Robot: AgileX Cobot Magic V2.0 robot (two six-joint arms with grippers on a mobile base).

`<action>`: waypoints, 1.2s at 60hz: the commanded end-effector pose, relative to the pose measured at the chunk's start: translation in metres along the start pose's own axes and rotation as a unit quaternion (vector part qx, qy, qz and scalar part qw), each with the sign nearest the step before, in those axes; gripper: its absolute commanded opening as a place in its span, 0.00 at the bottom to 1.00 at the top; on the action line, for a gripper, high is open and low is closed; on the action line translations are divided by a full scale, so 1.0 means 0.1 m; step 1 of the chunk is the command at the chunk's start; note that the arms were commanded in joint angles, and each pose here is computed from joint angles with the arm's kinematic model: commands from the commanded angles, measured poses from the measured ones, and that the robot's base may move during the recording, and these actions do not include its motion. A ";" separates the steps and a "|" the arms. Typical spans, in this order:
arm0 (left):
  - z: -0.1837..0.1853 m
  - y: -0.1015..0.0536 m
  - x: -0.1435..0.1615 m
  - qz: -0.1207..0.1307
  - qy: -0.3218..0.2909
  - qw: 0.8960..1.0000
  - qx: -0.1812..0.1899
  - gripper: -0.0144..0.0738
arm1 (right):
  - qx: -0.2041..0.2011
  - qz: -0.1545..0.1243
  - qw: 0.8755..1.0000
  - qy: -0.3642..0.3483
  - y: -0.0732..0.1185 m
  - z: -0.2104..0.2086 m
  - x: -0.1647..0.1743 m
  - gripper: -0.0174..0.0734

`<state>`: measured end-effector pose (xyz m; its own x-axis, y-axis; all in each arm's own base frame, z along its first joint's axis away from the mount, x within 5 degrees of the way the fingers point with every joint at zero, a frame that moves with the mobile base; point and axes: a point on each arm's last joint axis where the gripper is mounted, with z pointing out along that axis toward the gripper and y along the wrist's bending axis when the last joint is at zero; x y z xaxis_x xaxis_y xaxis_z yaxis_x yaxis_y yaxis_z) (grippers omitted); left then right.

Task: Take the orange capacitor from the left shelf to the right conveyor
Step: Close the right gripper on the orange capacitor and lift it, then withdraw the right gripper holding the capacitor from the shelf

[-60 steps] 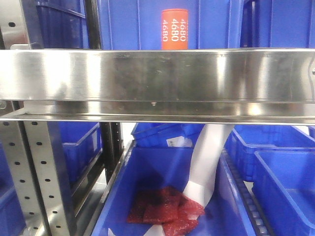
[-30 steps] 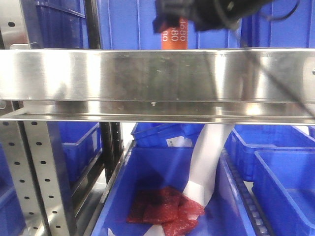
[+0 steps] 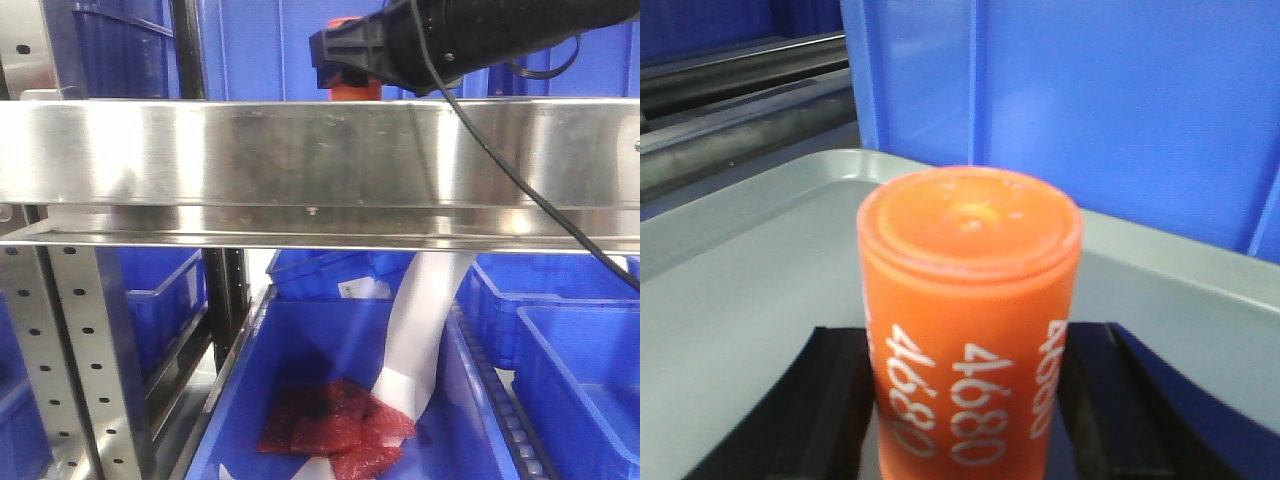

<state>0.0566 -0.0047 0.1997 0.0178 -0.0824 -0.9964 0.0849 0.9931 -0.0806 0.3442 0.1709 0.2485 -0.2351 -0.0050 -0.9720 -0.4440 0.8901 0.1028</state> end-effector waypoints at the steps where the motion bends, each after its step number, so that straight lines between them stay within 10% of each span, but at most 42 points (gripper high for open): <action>1: -0.02 -0.01 -0.10 0.000 -0.053 0.999 0.004 0.04 | -0.009 -0.006 0.996 -0.093 0.01 -0.09 -0.37 0.41; 21: -0.02 -0.01 -0.10 0.000 -0.053 0.999 0.004 0.04 | -0.014 -0.029 0.990 -0.135 0.06 -0.50 -0.84 0.38; 39: -0.02 -0.01 -0.10 0.000 -0.053 0.999 0.004 0.04 | 0.078 -0.033 0.989 -0.123 -0.26 -1.57 -1.16 0.38; 53: -0.02 -0.01 -0.10 0.000 -0.053 0.999 0.004 0.04 | 0.173 -0.021 0.978 -0.114 -0.43 -2.46 -0.84 0.38; 72: -0.02 -0.01 -0.10 0.000 -0.053 0.999 0.004 0.04 | 0.183 -0.024 0.973 -0.141 -0.23 -3.10 -0.30 0.38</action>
<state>0.0566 -0.0047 0.1997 0.0178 -0.0824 -0.9964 0.0849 0.9931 -0.0806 0.1079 0.0106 0.3292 -0.0889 0.0244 -0.9957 -0.0906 0.9954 0.0325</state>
